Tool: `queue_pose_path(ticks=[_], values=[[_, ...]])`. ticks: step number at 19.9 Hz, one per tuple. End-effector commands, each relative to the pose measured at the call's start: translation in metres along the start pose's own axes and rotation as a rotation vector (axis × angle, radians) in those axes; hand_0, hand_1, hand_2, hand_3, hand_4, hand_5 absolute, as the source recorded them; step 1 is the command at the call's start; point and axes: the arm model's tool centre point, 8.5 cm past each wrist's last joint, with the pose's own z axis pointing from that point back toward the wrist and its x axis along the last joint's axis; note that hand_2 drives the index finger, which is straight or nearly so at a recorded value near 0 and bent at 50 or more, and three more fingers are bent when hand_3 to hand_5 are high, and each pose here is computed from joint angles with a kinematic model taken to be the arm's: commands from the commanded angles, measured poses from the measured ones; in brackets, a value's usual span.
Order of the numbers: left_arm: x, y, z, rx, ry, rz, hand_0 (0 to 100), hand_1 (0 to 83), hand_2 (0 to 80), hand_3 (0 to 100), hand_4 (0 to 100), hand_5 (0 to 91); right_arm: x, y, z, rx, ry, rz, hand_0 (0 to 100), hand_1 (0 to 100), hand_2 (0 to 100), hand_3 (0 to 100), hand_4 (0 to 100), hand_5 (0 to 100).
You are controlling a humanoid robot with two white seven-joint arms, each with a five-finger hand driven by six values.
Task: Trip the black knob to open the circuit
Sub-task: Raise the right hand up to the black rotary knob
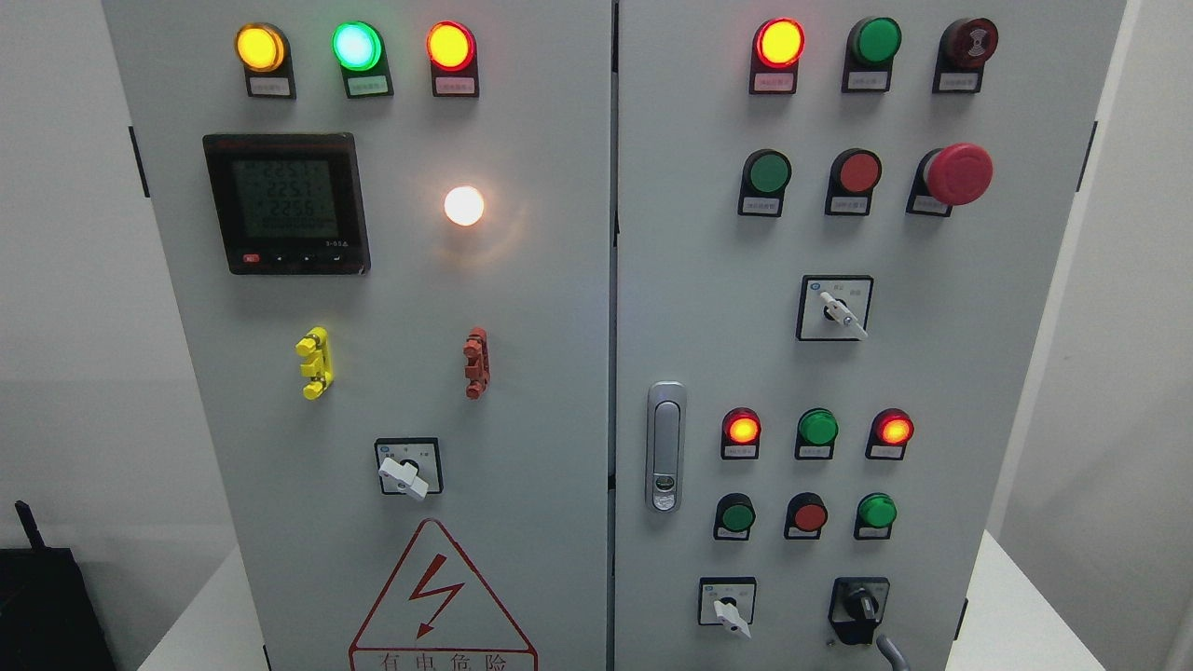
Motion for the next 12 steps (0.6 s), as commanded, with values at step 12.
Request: queue_pose_path(ticks=[12], values=[[0.003, -0.001, 0.000, -0.001, -0.006, 0.003, 12, 38.9, 0.0, 0, 0, 0.0, 0.011, 0.015, -0.004, 0.045, -0.036, -0.023, 0, 7, 2, 100, 100, 100]])
